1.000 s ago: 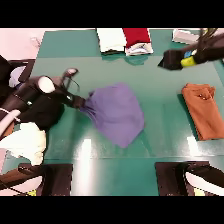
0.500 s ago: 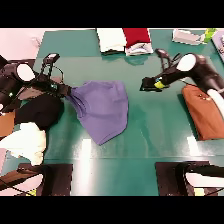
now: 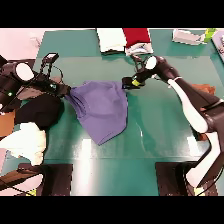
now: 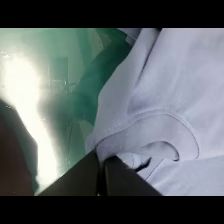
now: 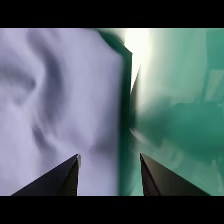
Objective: Fold the shirts.
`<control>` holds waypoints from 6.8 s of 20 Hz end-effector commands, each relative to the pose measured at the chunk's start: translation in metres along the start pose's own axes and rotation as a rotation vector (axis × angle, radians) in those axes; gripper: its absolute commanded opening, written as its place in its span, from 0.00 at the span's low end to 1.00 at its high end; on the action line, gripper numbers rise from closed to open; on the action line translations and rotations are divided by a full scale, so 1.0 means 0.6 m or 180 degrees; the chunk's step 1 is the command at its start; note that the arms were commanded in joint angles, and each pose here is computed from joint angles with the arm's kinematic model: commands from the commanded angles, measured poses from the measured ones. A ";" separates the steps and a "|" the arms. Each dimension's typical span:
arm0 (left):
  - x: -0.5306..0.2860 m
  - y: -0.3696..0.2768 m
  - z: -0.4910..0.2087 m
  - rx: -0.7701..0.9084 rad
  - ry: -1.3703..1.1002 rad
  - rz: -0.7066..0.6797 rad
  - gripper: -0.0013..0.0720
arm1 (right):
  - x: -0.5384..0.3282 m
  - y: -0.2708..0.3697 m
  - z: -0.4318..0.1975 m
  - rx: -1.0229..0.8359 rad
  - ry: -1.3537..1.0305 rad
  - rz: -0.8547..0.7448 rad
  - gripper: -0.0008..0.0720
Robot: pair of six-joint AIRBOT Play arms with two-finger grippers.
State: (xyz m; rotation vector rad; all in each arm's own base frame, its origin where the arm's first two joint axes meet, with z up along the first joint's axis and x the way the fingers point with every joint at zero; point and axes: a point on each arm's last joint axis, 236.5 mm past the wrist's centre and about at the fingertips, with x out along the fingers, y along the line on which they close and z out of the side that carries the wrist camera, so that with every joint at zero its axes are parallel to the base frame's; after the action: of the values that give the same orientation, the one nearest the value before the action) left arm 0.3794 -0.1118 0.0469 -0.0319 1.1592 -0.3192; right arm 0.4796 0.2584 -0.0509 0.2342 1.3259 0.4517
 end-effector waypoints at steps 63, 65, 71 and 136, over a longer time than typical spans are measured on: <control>0.166 -0.112 -0.139 -0.0428 0.0802 -0.0248 0.64 | -0.370 -0.043 -0.075 0.0083 -0.0923 -0.0382 0.72; 0.183 -0.128 -0.139 -0.0504 0.0785 -0.0300 0.64 | -0.350 -0.043 -0.089 0.0077 -0.0816 -0.0380 0.72; 0.209 -0.163 -0.115 -0.0770 0.0625 -0.0549 0.64 | -0.326 -0.016 -0.096 -0.0043 -0.0791 -0.0327 0.72; -0.059 -0.028 0.244 0.0402 -0.0656 0.0335 0.05 | -0.394 -0.124 0.042 -0.0146 -0.0708 -0.1099 0.04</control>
State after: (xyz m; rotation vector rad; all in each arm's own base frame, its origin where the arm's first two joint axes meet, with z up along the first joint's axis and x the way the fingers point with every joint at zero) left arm 0.4616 -0.1358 0.2467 0.0655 0.7284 -0.3125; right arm 0.4524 0.0827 0.2318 0.0178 0.8913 0.1648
